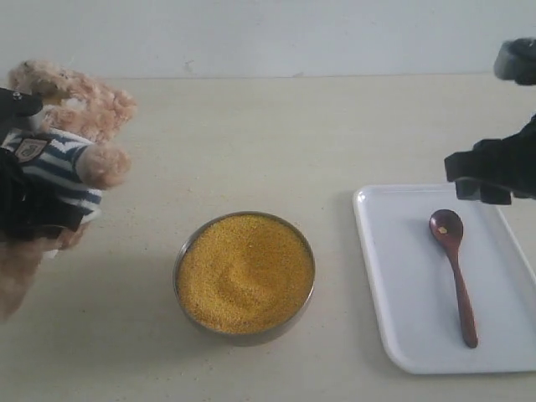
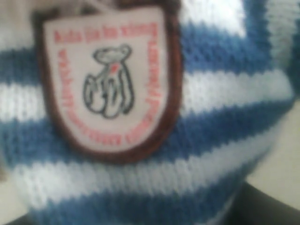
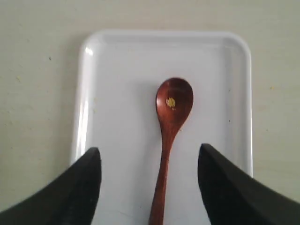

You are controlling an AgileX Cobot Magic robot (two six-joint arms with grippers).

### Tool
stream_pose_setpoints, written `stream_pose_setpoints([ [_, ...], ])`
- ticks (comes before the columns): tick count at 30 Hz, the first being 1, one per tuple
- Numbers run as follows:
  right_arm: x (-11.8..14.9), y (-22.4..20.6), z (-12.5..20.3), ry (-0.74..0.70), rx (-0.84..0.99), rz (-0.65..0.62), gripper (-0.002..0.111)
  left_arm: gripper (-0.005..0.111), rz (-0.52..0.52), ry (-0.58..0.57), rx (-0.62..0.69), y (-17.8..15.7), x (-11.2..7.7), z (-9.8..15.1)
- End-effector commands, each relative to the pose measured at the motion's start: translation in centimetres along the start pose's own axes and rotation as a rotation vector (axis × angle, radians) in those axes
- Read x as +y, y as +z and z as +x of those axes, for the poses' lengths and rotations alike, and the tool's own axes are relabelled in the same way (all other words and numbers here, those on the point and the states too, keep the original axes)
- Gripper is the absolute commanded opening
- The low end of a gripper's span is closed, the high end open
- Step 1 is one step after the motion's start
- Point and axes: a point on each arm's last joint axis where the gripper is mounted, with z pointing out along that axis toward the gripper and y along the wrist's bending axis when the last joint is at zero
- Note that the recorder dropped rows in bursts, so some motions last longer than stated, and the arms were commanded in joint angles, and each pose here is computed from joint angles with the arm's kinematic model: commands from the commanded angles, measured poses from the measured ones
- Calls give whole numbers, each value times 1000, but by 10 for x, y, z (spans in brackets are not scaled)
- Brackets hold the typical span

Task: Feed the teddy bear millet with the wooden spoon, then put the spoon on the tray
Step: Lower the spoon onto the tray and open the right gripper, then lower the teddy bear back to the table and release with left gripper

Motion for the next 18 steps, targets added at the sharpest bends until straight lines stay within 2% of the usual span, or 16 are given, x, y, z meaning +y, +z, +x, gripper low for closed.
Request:
stream_pose_setpoints([
  [1,0,-39,-1,16,-140,-33,57,4,19,-119,-32,17,-4,-10],
  [9,-1,-86,9,21,-309,-69,57,4,25,-263,-3,42,-8,-22],
  [18,1,-95,12,14,-340,-86,57,4,46,-381,77,64,-14,-22],
])
